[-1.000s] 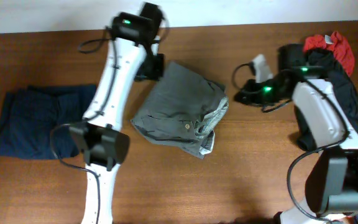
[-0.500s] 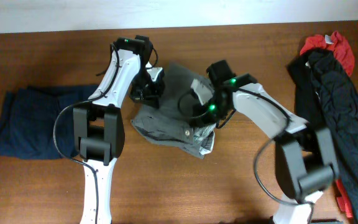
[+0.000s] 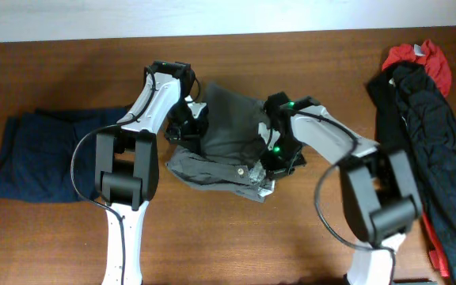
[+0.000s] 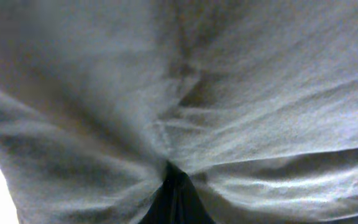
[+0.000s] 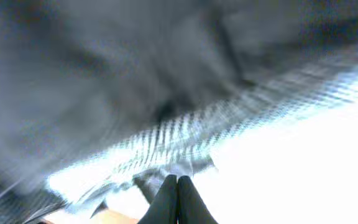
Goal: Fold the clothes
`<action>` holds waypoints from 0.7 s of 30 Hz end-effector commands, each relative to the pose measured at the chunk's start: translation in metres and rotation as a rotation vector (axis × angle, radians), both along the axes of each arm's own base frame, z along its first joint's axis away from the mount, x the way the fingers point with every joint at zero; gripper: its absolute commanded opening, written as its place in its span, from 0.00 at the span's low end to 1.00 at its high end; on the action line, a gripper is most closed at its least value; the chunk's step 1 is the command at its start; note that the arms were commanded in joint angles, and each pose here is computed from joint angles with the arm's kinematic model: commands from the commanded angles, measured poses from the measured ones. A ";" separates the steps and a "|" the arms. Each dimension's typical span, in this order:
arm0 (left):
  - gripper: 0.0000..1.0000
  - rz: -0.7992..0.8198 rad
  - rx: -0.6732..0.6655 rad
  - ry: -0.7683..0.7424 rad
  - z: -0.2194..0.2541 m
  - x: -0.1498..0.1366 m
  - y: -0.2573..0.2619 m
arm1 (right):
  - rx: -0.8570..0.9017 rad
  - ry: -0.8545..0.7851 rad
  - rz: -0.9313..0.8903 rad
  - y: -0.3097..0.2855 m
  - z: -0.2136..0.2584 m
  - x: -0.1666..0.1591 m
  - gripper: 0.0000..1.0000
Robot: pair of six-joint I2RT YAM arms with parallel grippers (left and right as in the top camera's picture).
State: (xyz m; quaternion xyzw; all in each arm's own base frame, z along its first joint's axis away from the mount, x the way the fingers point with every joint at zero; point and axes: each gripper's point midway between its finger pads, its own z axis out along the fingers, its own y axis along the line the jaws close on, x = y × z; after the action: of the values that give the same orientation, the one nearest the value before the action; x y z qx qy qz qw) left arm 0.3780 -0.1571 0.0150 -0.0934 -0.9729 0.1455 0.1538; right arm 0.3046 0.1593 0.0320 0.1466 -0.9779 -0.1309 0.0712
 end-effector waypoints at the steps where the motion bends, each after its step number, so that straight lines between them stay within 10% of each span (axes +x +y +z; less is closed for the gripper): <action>1: 0.04 -0.006 -0.043 -0.018 0.008 0.006 -0.005 | 0.121 -0.219 -0.037 0.007 0.063 0.029 0.04; 8: 0.08 0.011 -0.062 -0.054 0.009 0.016 -0.011 | 0.323 -0.448 -0.180 0.039 0.102 0.091 0.04; 21: 0.10 0.001 -0.003 -0.083 0.004 0.022 0.002 | 0.090 -0.388 -0.442 -0.031 -0.016 0.147 0.04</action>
State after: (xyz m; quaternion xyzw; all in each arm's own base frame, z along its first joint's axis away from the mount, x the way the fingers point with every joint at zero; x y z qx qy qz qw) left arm 0.3926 -0.1646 0.0192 -0.0963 -0.9739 0.1632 0.1246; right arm 0.4337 0.1832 0.0244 0.0223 -0.9658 -0.2189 -0.1371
